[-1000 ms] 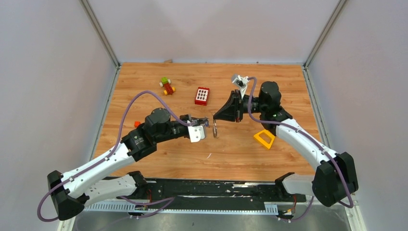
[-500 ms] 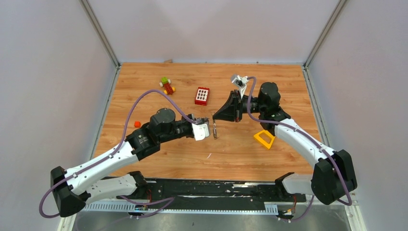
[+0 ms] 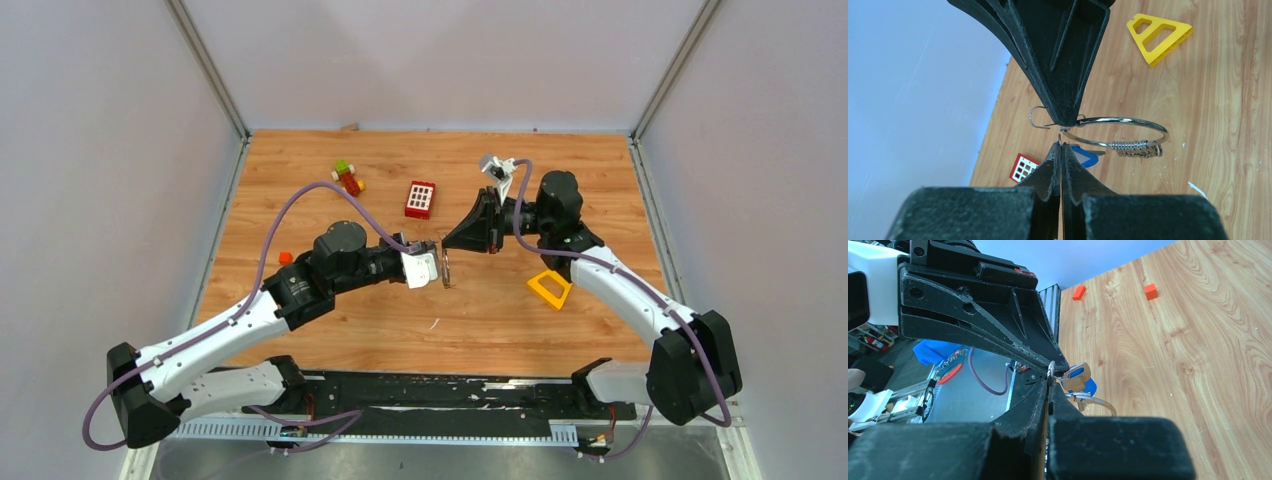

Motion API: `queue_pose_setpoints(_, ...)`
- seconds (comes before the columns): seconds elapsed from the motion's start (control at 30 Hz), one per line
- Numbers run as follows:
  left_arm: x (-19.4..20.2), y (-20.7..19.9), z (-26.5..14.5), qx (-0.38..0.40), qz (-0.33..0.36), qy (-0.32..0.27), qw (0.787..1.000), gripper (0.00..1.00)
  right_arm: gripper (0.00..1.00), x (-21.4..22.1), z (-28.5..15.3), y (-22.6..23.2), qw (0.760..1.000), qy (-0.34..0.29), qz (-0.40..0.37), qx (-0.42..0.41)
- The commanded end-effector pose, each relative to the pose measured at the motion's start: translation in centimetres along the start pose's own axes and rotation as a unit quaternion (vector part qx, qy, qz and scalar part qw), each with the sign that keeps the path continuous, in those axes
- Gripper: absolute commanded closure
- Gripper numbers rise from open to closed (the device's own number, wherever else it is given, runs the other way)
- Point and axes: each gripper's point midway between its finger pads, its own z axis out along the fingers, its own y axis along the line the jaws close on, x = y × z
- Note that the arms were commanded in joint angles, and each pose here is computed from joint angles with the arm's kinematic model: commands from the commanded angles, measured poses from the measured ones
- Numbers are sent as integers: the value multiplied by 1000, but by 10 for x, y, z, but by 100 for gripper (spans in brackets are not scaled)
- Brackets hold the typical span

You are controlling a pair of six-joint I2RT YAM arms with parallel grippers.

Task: Put the keys on the keyring

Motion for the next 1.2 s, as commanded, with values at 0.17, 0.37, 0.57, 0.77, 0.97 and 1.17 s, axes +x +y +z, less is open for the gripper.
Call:
queue_pose_setpoints(0.17,-28,16,-2,-21,0,-38,999,100,100,1,5,-1,1000,2,-3,-6)
queue_pose_setpoints(0.37,-28,17,-1,-23,-1,-36,999,100,100,2,6,-2,1000,4,-2,-6)
queue_pose_setpoints(0.57,-29,19,-3,-29,-1,-35,999,100,100,3,5,-1,1000,5,-3,-6)
queue_pose_setpoints(0.77,-30,22,-4,-34,-1,-35,999,100,100,4,6,-3,1000,7,-3,-4)
queue_pose_setpoints(0.97,-31,24,-4,-37,-2,-34,999,100,100,5,7,-3,1000,8,-3,-4)
queue_pose_setpoints(1.17,-30,23,-2,-33,-4,-33,999,100,100,6,8,-1,1000,9,-5,-5)
